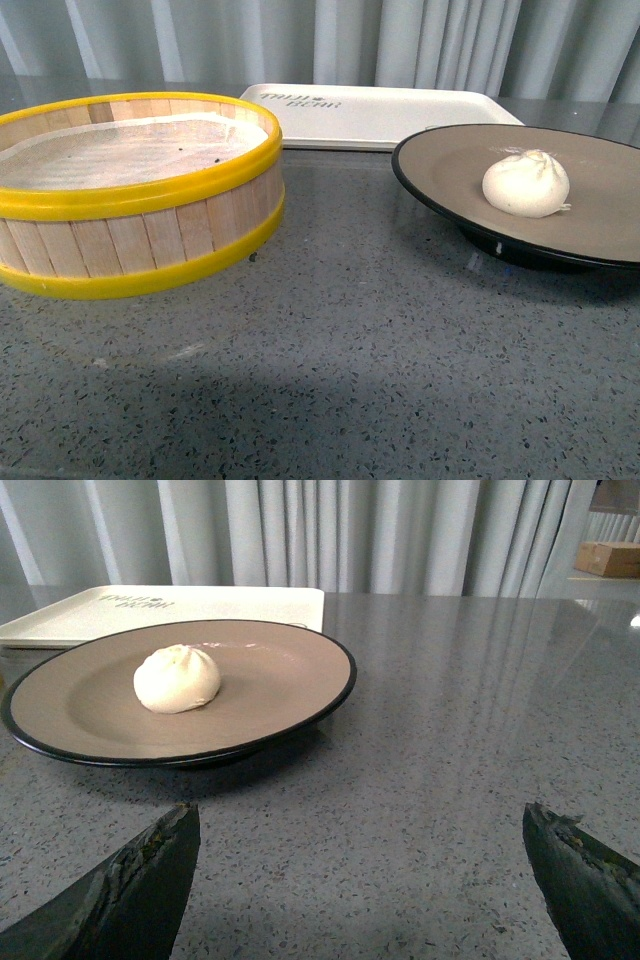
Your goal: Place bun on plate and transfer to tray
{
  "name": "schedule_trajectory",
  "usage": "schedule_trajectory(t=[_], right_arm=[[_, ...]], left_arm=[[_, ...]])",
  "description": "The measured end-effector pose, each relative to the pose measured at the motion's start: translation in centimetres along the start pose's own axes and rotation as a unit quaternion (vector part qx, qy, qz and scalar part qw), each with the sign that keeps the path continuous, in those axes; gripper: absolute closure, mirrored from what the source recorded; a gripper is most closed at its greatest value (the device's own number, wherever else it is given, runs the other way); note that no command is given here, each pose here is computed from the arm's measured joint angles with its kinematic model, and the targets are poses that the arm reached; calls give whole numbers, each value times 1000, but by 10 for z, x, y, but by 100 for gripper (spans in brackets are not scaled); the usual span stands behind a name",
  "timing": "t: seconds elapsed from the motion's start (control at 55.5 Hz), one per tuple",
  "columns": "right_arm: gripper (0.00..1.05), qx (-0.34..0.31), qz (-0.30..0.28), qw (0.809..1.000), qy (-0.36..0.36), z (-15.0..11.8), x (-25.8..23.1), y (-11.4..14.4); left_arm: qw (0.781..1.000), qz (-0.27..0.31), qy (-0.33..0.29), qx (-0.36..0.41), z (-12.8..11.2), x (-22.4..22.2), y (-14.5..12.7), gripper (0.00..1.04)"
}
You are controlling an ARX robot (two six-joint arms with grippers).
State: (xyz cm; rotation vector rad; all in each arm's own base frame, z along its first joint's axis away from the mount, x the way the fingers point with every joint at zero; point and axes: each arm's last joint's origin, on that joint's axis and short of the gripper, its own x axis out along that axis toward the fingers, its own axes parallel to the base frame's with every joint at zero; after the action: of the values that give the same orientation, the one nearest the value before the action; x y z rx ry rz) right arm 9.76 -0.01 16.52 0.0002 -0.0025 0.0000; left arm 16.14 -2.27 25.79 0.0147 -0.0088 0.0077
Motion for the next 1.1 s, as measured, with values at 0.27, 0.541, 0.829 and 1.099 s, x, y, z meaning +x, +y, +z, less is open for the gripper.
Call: schedule_trajectory(t=[0.27, 0.541, 0.829, 1.099], right_arm=[[8, 0, 0, 1000, 0, 0, 0, 0], [8, 0, 0, 1000, 0, 0, 0, 0], [8, 0, 0, 1000, 0, 0, 0, 0], [8, 0, 0, 1000, 0, 0, 0, 0]], left_arm=[[1000, -7, 8, -3, -36, -16, 9, 101], [1000, -3, 5, -8, -60, -30, 22, 101], [1000, -4, 5, -8, -72, -39, 22, 101], [1000, -5, 4, -8, -80, -46, 22, 101]])
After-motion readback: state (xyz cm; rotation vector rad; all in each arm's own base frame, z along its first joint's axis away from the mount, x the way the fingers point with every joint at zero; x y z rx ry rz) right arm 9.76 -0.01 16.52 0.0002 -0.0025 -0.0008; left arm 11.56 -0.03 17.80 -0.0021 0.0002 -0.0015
